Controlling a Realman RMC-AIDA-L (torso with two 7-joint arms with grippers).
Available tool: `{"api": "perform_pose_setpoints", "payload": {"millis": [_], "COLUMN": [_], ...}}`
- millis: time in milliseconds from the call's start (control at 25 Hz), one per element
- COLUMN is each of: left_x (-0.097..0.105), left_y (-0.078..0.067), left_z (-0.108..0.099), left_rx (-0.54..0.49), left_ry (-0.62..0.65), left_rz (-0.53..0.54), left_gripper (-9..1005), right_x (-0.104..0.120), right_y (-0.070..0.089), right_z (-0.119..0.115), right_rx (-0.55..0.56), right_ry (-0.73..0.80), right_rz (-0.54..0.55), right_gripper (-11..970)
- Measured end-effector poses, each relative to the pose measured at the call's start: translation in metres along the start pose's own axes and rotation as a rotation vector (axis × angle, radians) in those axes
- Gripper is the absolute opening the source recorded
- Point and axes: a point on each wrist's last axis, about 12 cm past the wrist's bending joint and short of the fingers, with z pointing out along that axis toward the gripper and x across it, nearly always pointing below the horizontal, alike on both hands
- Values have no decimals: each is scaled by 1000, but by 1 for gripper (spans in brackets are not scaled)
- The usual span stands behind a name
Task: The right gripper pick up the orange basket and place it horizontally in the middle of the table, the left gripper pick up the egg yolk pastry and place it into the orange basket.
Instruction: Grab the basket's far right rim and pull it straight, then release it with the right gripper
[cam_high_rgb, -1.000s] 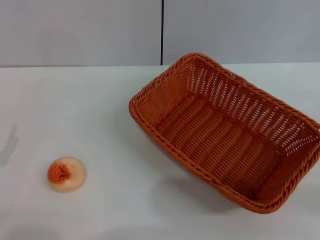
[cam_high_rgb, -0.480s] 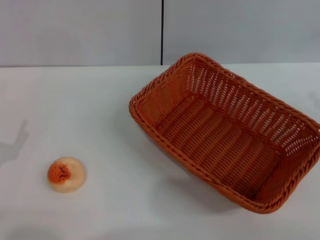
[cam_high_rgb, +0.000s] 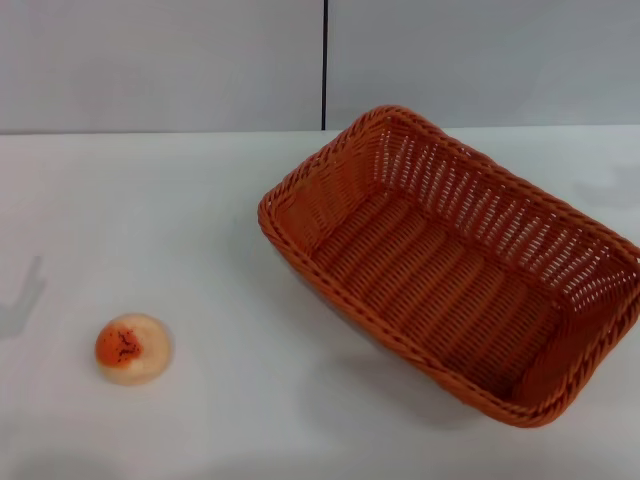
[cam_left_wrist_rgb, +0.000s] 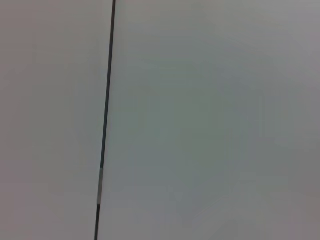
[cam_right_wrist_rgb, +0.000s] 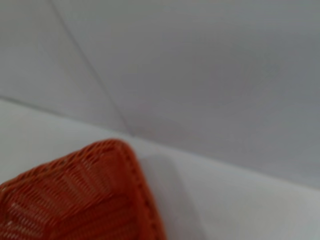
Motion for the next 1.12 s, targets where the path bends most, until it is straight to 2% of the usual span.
{"api": "perform_pose_setpoints", "payload": {"millis": [160, 400, 760, 1120], "left_x": [0, 1, 2, 1], "left_y": [2, 2, 1, 1], "left_z": [-3, -4, -3, -4], "left_rx": [-12, -14, -13, -10], "left_ry": [4, 10, 14, 10], "left_rz": [3, 5, 14, 16], "left_gripper": [813, 813, 813, 813], "right_x": [-13, -16, -5, 5], "right_y": [5, 9, 20, 23], "right_z": [25, 52, 107, 136], "right_rx": [-50, -92, -53, -39], "right_ry": [106, 142, 172, 121], "right_rz": [22, 41, 18, 4], "right_gripper": [676, 673, 668, 663]}}
